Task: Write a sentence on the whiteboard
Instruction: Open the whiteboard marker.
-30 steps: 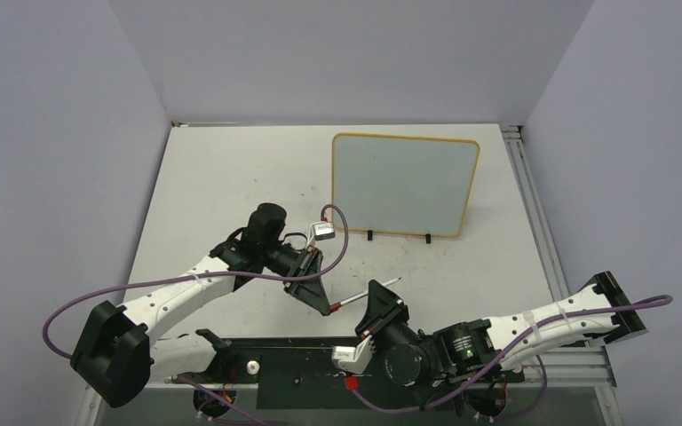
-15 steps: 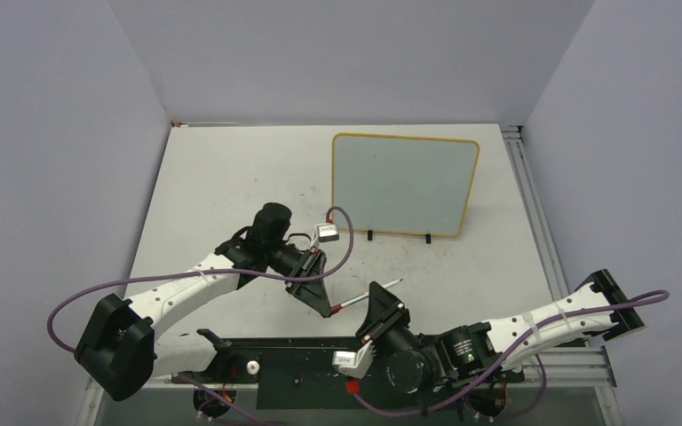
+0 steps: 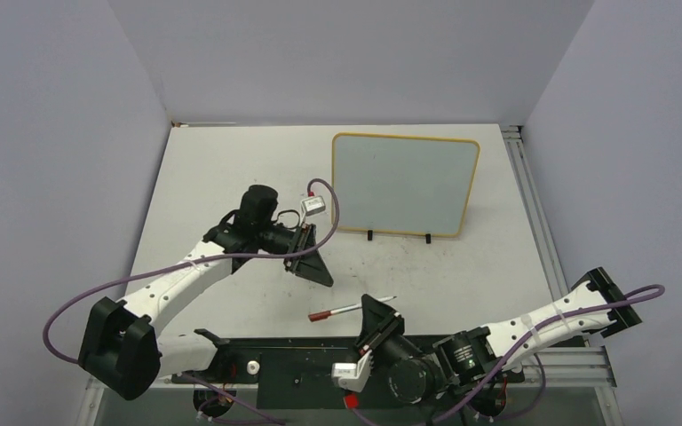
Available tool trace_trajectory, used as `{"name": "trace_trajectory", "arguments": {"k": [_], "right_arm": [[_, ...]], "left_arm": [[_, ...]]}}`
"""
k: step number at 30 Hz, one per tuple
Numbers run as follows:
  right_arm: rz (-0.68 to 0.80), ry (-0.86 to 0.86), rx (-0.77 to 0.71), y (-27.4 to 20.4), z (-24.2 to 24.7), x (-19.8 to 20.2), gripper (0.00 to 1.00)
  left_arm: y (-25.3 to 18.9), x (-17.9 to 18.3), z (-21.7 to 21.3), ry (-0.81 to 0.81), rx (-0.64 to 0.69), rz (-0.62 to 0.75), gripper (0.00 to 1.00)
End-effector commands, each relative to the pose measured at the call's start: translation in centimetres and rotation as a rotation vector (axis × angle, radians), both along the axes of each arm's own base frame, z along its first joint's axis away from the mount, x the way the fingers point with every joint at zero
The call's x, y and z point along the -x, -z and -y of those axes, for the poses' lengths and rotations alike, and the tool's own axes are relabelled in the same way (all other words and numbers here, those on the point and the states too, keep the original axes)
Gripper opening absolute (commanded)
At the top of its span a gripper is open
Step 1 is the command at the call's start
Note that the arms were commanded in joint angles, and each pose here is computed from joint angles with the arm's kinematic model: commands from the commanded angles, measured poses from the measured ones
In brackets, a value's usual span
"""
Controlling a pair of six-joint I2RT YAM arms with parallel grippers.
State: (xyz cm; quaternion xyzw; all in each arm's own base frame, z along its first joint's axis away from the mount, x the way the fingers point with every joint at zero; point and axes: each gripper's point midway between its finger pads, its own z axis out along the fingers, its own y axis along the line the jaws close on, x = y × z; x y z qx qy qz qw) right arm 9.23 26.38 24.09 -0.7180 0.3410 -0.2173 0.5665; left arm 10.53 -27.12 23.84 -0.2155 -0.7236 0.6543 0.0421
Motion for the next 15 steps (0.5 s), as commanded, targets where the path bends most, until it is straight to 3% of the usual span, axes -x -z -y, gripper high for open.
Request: {"name": "trace_trajectory", "arguments": {"k": [1, 7, 12, 15], "right_arm": [[-0.162, -0.126, -0.084, 1.2, -2.4, 3.1, 0.05], [-0.208, -0.047, -0.115, 2.4, -1.5, 2.5, 0.05], [-0.314, 0.018, -0.236, 1.9, -2.0, 1.7, 0.05], [-0.405, 0.062, -0.346, 0.9, -2.0, 0.8, 0.05]], "left_arm": [[-1.5, -4.5, 0.3, -0.171, -0.032, 0.214, 0.4], [-1.9, -6.1, -0.9, -0.24, -0.105, 0.306, 0.68], [-1.9, -9.5, -2.6, -0.415, -0.22, 0.472, 0.8], [-2.7, -12.9, -5.1, -0.624, -0.306, 0.581, 0.84]]}}
